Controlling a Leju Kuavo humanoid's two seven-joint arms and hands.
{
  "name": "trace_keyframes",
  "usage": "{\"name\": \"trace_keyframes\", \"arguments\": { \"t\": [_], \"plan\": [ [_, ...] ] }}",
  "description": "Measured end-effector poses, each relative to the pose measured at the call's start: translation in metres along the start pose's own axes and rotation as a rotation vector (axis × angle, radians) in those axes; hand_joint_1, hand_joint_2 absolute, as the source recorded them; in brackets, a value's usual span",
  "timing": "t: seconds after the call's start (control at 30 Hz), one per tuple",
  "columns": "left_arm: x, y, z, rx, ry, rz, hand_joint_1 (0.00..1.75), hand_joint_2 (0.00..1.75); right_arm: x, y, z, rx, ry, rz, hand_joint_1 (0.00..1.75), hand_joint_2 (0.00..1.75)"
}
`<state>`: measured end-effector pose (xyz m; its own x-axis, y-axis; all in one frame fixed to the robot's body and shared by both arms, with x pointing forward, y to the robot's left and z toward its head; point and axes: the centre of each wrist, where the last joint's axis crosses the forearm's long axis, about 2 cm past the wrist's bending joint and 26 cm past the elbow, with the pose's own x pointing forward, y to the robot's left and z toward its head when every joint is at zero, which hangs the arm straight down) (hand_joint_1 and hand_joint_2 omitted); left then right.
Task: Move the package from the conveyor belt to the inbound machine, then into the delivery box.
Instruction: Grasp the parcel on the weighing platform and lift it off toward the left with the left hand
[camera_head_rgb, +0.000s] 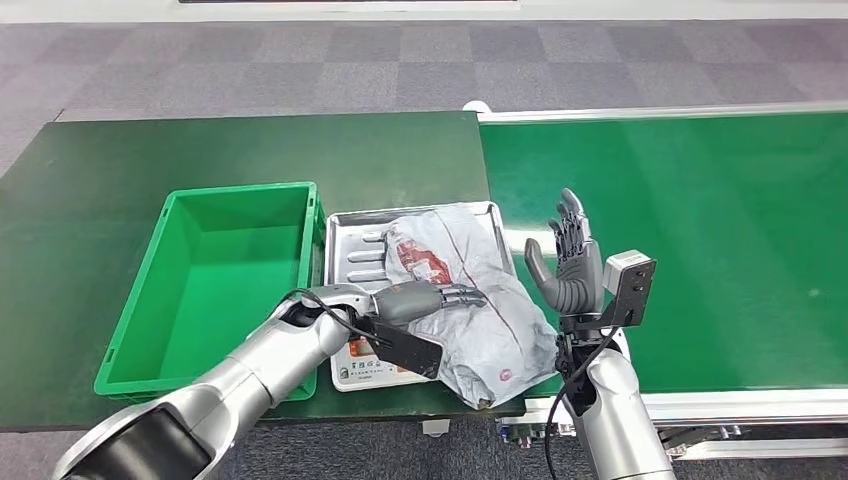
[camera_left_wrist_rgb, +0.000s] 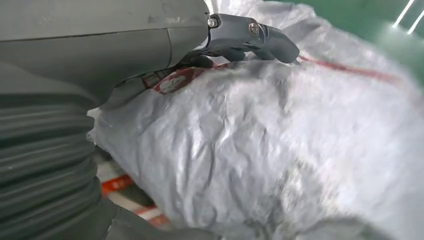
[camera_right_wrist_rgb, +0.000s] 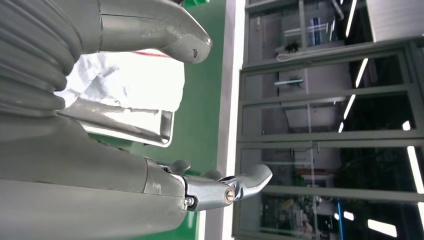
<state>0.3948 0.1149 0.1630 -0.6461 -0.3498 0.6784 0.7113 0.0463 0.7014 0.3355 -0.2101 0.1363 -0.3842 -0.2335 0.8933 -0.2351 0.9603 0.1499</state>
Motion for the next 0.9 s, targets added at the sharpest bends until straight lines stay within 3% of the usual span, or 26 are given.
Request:
{"name": "trace_keyframes", "arguments": {
  "t": [0.27,0.4,0.7,0.9],
  "plan": [
    [-0.006,0.004,0.002,-0.092,0.030,-0.041,0.00,1.75,0.001,-0.003,0.000,0.007,-0.013,-0.018,0.00,1.75],
    [-0.007,0.004,0.002,-0.116,0.018,-0.031,1.75,1.75,0.001,-0.003,0.000,0.009,-0.014,-0.023,0.00,1.75],
    [-0.006,0.009,0.003,-0.102,-0.009,-0.021,1.75,1.75,0.001,-0.004,0.000,0.010,-0.014,-0.030,0.00,1.75],
    [-0.005,0.012,0.007,0.006,-0.013,-0.100,1.75,1.75,0.001,-0.004,0.005,0.008,-0.016,-0.035,0.00,1.75]
  ]
}}
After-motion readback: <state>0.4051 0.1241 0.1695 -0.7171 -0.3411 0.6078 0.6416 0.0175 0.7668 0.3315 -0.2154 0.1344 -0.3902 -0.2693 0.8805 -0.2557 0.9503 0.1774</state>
